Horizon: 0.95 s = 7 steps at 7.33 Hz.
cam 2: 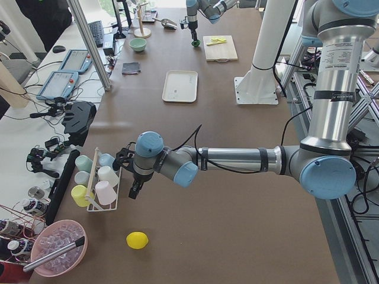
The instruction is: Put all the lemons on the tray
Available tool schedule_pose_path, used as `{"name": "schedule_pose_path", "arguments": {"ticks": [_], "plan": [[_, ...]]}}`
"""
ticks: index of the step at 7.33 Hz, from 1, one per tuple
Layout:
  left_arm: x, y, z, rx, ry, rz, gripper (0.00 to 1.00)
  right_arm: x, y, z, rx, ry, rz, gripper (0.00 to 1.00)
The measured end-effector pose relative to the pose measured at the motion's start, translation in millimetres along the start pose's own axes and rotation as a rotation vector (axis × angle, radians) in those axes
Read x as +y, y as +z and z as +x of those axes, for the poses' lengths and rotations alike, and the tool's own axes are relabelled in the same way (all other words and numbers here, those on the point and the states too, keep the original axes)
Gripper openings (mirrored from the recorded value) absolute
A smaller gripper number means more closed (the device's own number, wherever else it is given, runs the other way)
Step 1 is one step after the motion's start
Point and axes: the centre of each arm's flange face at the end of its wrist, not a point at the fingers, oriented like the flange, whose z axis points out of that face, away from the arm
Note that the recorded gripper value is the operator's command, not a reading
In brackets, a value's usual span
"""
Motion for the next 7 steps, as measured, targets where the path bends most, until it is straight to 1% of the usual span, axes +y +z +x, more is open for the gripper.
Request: {"name": "schedule_pose_path", "arguments": {"ticks": [1,2,4,5,7], "plan": [[-2.7,-2.3,-3.2,-0.003,0.004,0.002,0.98,8.2,4.5,2.9,-0.001,-0.008,-0.005,0.05],[-5.6,-4.7,-7.1,-0.005,0.003,0.005,0.98,16.1,7.8,6.9,-0.003,-0.015,-0.007,0.0],[-17.0,-11.3,-23.6,-0.018,0.021,0.002,0.98,19.7,7.6,6.2,-0.011,-0.028,-0.002,0.0],[-23.0,-14.7,-36.6,-0.028,0.047,-0.01,0.98,18.8,3.3,2.2,-0.021,-0.032,0.005,0.0],[-20.0,-8.7,-58.6,-0.038,0.105,-0.04,0.98,10.7,-18.5,-6.9,-0.062,-0.033,0.029,0.0]]}}
